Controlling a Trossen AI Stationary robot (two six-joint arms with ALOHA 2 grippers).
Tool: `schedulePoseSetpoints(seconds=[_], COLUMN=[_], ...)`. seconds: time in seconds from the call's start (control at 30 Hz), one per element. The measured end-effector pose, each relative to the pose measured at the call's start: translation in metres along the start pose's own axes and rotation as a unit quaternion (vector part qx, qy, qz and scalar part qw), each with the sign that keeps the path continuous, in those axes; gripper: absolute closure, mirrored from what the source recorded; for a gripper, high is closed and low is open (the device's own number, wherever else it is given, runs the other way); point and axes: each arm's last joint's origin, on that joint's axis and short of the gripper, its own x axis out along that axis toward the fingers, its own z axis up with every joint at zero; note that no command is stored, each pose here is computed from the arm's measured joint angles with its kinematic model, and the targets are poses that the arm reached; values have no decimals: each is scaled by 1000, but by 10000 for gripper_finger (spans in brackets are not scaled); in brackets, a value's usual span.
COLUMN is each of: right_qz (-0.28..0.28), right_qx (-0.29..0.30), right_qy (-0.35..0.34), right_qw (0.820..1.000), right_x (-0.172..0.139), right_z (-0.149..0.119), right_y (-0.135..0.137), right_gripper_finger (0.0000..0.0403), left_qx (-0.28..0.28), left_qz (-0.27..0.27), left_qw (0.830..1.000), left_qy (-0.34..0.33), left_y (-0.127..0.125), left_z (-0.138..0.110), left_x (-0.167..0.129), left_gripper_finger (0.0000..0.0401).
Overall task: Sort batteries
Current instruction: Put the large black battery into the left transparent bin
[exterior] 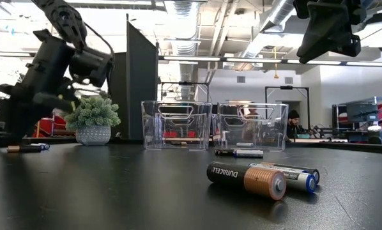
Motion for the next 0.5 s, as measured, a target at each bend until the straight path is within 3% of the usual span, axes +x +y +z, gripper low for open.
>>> schedulePoseSetpoints(seconds=[0.27,0.4,0.5], right_qz=[0,0,0], right_qx=[0,0,2], right_qy=[0,0,0], right_qw=[1000,1000,1000], right_x=[0,0,0], right_z=[0,0,0], right_y=[0,0,0], right_gripper_finger=[321,321,321], left_qx=[0,11,28], left_qz=[-112,-195,-264], left_qw=[988,964,935], left_qy=[-104,-179,-235], left_y=[3,1,-1], left_z=[-2,0,1], left_x=[-47,-74,-96], left_gripper_finger=[340,340,340])
